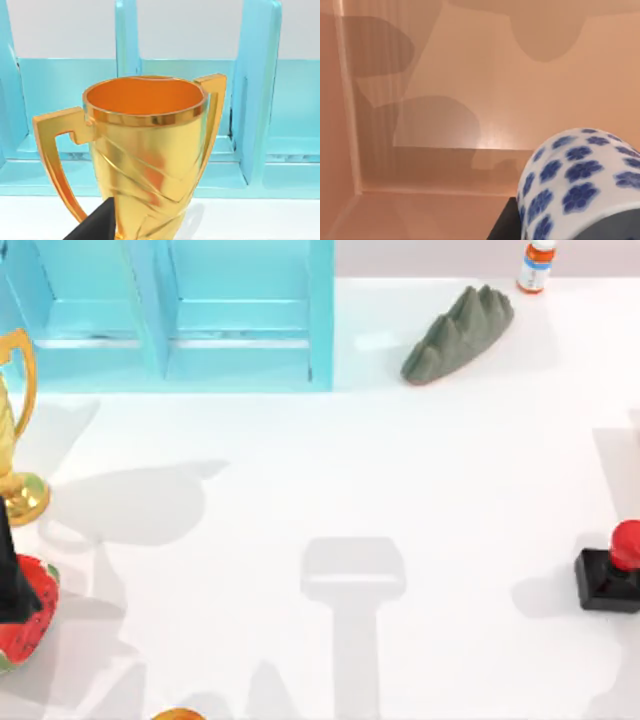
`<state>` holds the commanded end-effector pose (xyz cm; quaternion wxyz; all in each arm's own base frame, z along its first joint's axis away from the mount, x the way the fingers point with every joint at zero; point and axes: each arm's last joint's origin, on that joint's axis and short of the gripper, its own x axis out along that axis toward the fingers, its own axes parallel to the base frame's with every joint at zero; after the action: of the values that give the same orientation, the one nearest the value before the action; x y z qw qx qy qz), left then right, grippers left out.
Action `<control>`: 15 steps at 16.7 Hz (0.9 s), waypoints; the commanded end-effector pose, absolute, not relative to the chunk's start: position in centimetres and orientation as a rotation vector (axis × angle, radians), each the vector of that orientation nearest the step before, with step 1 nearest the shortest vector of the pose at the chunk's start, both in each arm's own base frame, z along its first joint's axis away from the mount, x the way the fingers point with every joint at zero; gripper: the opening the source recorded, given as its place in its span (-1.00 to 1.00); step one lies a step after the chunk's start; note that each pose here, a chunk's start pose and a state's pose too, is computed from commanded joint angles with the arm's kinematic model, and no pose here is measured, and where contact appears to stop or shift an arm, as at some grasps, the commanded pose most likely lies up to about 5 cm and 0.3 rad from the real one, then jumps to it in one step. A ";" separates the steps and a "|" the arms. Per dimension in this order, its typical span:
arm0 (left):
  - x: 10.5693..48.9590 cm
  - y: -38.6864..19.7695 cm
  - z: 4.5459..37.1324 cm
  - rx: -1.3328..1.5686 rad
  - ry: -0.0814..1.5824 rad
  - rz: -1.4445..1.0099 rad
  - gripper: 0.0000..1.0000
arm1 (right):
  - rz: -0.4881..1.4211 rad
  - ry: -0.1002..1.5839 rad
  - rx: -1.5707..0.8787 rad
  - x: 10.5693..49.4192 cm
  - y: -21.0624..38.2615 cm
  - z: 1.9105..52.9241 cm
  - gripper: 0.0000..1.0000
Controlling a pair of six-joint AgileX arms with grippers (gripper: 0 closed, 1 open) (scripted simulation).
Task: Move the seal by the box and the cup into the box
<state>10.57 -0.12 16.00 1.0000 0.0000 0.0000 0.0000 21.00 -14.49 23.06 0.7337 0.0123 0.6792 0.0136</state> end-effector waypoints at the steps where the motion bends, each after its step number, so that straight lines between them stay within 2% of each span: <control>1: 10.6 -0.1 16.0 0.000 0.000 0.000 1.00 | 0.019 1.481 0.022 20.2 -14.8 23.0 -1.00; 15: 10.6 -0.1 16.0 0.000 0.000 0.000 1.00 | -0.026 1.401 0.047 17.6 -15.0 21.6 -1.00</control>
<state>10.57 -0.12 16.00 1.0000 0.0000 0.0000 0.0000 17.58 -14.98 21.58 0.7642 0.0215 0.6445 -0.0121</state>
